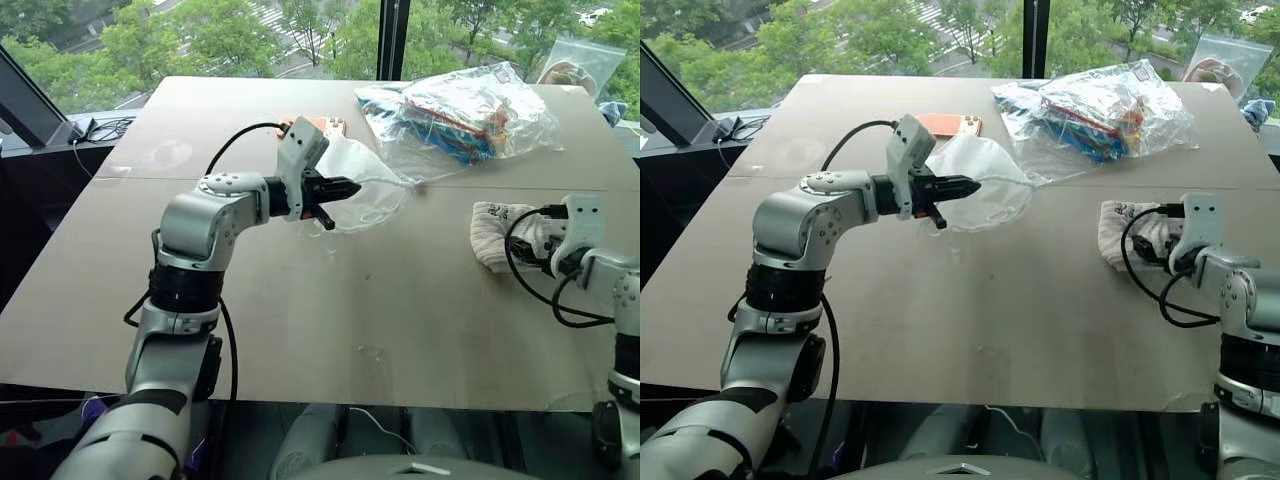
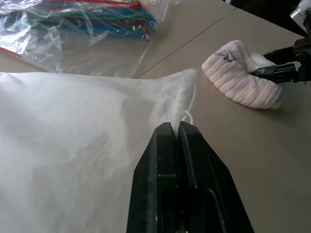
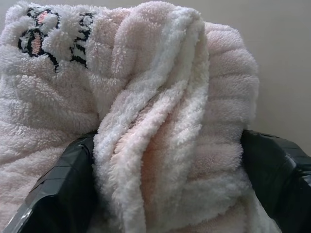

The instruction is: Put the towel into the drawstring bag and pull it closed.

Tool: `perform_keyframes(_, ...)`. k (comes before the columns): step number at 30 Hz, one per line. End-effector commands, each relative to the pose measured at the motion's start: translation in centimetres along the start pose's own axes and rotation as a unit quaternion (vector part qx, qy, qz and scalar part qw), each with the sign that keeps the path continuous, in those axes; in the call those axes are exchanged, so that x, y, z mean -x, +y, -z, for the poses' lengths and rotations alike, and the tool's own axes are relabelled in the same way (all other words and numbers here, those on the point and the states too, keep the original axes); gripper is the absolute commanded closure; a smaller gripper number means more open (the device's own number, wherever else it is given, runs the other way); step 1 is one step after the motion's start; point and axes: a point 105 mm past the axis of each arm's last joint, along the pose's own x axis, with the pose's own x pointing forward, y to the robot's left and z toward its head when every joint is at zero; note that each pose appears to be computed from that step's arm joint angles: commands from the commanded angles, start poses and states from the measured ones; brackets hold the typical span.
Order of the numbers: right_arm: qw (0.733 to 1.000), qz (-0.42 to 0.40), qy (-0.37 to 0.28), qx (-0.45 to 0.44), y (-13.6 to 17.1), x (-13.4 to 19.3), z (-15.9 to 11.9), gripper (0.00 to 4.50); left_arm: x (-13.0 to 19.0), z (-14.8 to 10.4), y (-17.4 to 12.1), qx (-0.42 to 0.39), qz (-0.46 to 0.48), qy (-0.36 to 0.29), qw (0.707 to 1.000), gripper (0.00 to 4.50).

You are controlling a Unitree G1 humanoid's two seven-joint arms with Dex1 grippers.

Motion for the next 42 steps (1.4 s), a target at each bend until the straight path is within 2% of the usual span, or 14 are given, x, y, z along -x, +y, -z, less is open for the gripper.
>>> perform_keyframes(1,0.997,-0.043,0.059,-0.032,0.6,-1.2,2.5,0.84,0.3,-1.0,-0.4,-0.017,0.0,-0.02,1.0,4.5)
perform_keyframes(3,0.996,-0.053,0.063,-0.026,1.0,-1.4,2.9,1.73,0.3,-0.9,-0.5,-0.012,0.0,-0.021,1.0,4.5)
perform_keyframes(8,0.99,-0.139,-0.038,0.01,4.1,0.7,0.2,3.96,0.0,-1.7,-0.4,0.022,0.004,-0.036,0.999,4.5)
perform_keyframes(9,0.987,-0.152,-0.052,0.014,4.6,1.2,-0.1,4.31,0.0,-1.8,-0.4,0.027,0.004,-0.038,0.999,4.5)
perform_keyframes(10,0.984,-0.165,-0.063,0.012,5.1,1.7,-0.3,4.43,-0.1,-1.8,-0.4,0.035,0.005,-0.039,0.999,4.5)
perform_keyframes(14,0.944,-0.297,-0.125,0.072,11.4,6.5,-1.3,4.43,-1.0,-2.1,-0.5,0.055,0.013,-0.035,0.998,4.5)
perform_keyframes(18,0.935,-0.325,-0.129,0.066,15.0,7.2,-1.7,4.43,-1.6,-2.6,-0.9,0.081,0.035,-0.049,0.995,4.5)
perform_keyframes(20,0.933,-0.33,-0.142,0.028,16.5,6.9,-2.7,4.43,-2.0,-2.5,-1.3,0.054,0.037,-0.039,0.997,4.5)
perform_keyframes(25,0.953,-0.28,-0.117,0.011,17.5,4.6,-2.8,4.43,-2.2,-3.1,-2.2,0.043,0.052,-0.041,0.997,4.5)
perform_keyframes(31,0.96,-0.257,-0.089,0.067,18.6,3.3,-1.6,4.43,-2.1,-3.1,-2.8,0.047,0.06,-0.04,0.996,4.5)
perform_keyframes(39,0.938,-0.335,-0.089,0.028,21.9,2.5,-2.3,4.43,-1.8,-0.5,-4.0,0.018,0.066,-0.002,0.998,4.5)
perform_keyframes(42,0.934,-0.346,-0.077,0.04,22.8,1.8,-1.9,4.43,-1.5,0.2,-4.6,0.001,0.071,0.007,0.997,4.5)
